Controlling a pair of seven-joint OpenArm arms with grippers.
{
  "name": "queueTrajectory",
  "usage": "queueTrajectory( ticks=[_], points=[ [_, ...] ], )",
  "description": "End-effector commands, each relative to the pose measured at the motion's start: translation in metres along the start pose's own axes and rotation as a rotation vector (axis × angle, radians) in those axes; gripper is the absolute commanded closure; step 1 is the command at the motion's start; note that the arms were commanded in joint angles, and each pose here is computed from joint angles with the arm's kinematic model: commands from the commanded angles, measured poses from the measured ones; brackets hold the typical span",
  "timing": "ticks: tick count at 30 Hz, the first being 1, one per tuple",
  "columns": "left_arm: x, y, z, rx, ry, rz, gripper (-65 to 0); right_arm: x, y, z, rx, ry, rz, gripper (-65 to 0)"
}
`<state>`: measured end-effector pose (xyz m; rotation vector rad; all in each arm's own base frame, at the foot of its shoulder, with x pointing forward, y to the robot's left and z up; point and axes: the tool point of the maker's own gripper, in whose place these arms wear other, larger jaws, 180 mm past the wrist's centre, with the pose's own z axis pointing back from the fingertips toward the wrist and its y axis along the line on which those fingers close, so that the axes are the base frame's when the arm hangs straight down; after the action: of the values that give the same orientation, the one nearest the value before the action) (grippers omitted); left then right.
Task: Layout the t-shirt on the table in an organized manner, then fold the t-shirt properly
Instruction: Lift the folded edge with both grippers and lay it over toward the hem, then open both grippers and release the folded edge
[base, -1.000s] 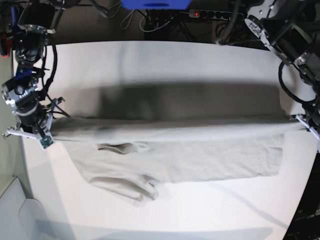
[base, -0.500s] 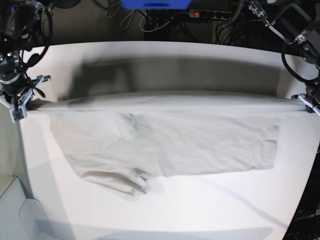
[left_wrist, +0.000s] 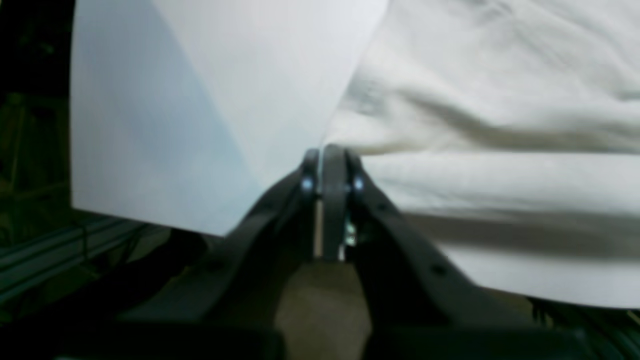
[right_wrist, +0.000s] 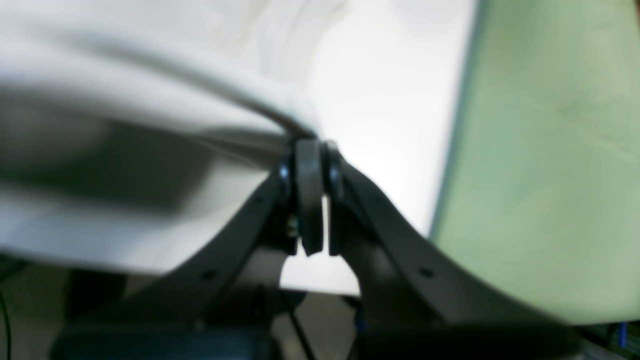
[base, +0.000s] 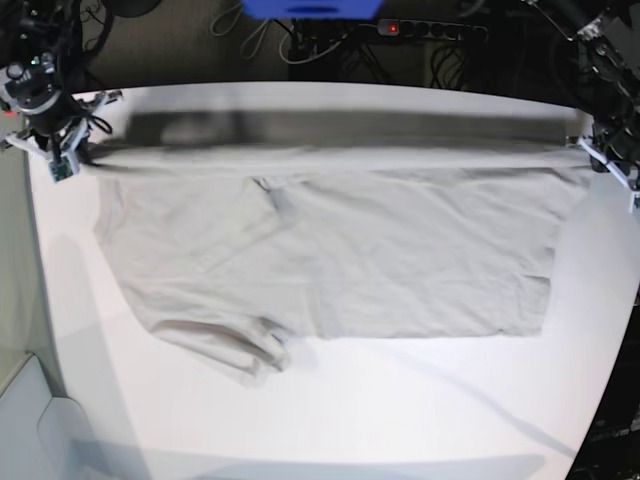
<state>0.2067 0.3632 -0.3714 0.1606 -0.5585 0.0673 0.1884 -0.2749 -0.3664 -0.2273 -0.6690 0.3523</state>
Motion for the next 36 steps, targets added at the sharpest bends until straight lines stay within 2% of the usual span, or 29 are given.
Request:
queueTrajectory(
  ticks=[1,8,19,36],
  points=[
    [0.009,0.009,0.006,0.025,-0.027,-0.013,-0.4,0.005,-0.004,0.004,-0.013,-0.021,0.013,0.0],
    [-0.009,0.01,0.007,0.027,0.018,-0.021,-0.3,-0.013,0.016,0.007,0.042,0.023,0.035,0.0],
    [-0.011,0.018,0.01,0.044,0.033,-0.037,-0.3,-0.033,0.001,0.019,0.039,0.09,0.125,0.0],
    [-0.01,0.025,0.013,0.059,0.039,-0.054,-0.4,-0.042,0.005,0.021,0.054,0.114,0.138,0.0]
  ],
)
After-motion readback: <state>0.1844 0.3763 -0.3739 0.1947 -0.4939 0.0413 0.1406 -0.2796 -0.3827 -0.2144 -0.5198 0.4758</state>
